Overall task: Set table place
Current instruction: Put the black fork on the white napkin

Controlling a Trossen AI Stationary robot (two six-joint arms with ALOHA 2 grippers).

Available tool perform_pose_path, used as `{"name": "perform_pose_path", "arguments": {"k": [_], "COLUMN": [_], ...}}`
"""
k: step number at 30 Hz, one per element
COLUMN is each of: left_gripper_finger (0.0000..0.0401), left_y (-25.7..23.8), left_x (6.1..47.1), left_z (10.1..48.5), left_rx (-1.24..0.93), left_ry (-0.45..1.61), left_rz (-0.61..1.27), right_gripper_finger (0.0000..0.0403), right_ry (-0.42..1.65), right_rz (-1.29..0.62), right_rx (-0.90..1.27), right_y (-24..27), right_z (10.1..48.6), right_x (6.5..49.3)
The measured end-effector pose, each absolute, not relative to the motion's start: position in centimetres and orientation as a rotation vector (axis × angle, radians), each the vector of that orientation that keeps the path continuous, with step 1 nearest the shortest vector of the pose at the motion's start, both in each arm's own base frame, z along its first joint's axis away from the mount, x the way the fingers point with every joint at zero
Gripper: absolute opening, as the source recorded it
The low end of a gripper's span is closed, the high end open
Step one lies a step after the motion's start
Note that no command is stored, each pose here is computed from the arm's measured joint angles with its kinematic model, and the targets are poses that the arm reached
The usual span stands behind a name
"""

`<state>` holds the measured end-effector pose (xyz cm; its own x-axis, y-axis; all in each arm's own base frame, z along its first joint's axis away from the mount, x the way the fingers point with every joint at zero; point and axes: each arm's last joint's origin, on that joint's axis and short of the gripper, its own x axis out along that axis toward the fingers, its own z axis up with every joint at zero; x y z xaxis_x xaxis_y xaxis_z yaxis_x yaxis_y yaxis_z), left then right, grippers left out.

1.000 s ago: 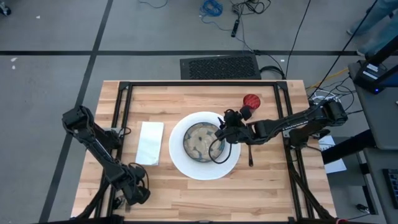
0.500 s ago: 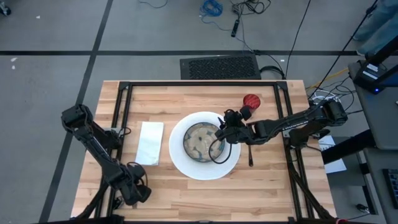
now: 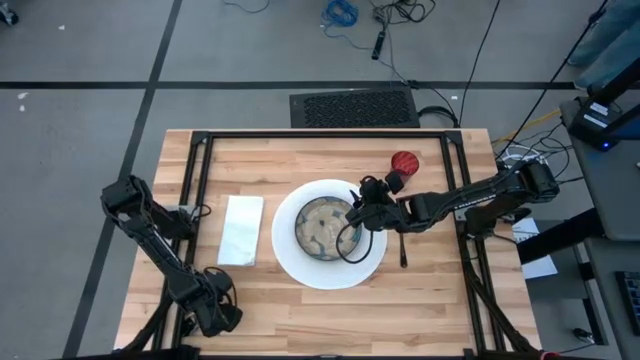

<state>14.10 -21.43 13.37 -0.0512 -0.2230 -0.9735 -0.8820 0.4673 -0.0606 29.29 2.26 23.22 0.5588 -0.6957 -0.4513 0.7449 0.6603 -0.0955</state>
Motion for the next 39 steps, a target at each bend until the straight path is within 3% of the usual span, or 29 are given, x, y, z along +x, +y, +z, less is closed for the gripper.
{"name": "perform_pose_path", "arguments": {"k": [5,17,24,29,39], "left_gripper_finger": [0.0176,0.0010,0.0001,0.0000,0.0000], "left_y": [-21.4,-21.5,-21.4,-21.2,-20.5], "left_x": [14.1,14.3,14.3,14.2,15.2], "left_z": [13.2,13.1,13.1,13.9,17.8], "left_rx": [-0.968,-0.940,-0.902,-0.897,-0.705], "left_ry": [1.570,1.528,1.522,1.492,1.113], "left_rz": [0.704,0.656,0.624,0.581,0.464], "right_gripper_finger": [0.0167,0.0167,0.0167,0.0167,0.0167], "right_ry": [0.482,0.487,0.472,0.392,0.266], "right_rz": [-0.849,-0.834,-0.779,-0.629,-0.201], "right_rx": [0.110,0.094,0.032,-0.061,-0.092], "right_y": [2.3,2.7,3.5,5.3,7.8], "right_z": [23.2,23.2,23.6,24.9,24.5], "right_x": [29.3,29.3,29.6,30.3,33.2]}}
